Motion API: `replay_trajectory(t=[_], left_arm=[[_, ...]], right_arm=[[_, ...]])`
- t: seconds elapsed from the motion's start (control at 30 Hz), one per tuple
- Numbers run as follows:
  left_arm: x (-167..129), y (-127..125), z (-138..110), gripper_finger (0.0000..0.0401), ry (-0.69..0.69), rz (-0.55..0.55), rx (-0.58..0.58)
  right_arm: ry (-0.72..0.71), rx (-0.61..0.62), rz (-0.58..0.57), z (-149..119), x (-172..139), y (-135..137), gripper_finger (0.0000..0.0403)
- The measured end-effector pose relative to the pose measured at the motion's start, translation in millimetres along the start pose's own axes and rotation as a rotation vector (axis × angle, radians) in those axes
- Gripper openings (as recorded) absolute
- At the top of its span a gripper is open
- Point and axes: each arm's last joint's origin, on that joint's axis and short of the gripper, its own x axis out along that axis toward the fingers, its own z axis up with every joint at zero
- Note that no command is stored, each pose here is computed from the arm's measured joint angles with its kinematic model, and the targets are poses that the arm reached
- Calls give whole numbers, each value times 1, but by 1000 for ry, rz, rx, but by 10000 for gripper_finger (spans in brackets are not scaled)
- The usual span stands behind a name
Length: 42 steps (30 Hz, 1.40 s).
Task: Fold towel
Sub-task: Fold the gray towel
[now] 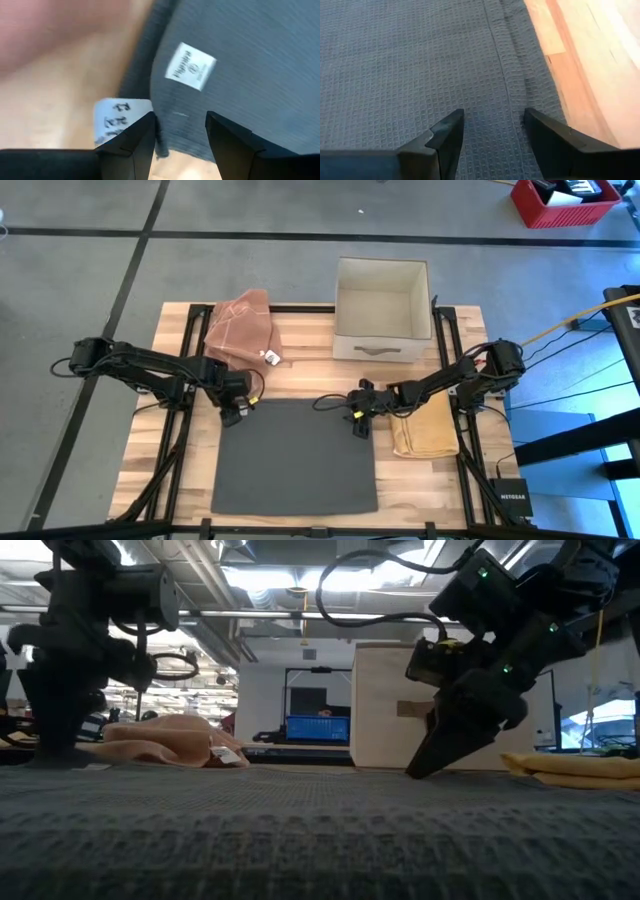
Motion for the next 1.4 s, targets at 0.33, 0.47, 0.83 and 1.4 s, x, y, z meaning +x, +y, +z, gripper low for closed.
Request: replay_trajectory(t=[0.33,0.47,0.83,1.4], left_arm=[[2,-1,0,97,-9,-20,17],[12,1,-1,67,-50,-37,33],[13,3,0,13,-77,-1,55],[13,2,0,3,-84,1,59]], right_arm=[[110,-40,33,5,-12,1,211],[164,-80,9,15,-29,2,211],[433,-51,-73,1,-52,-5,211],[399,52,-26,-10,-45,-6,151]])
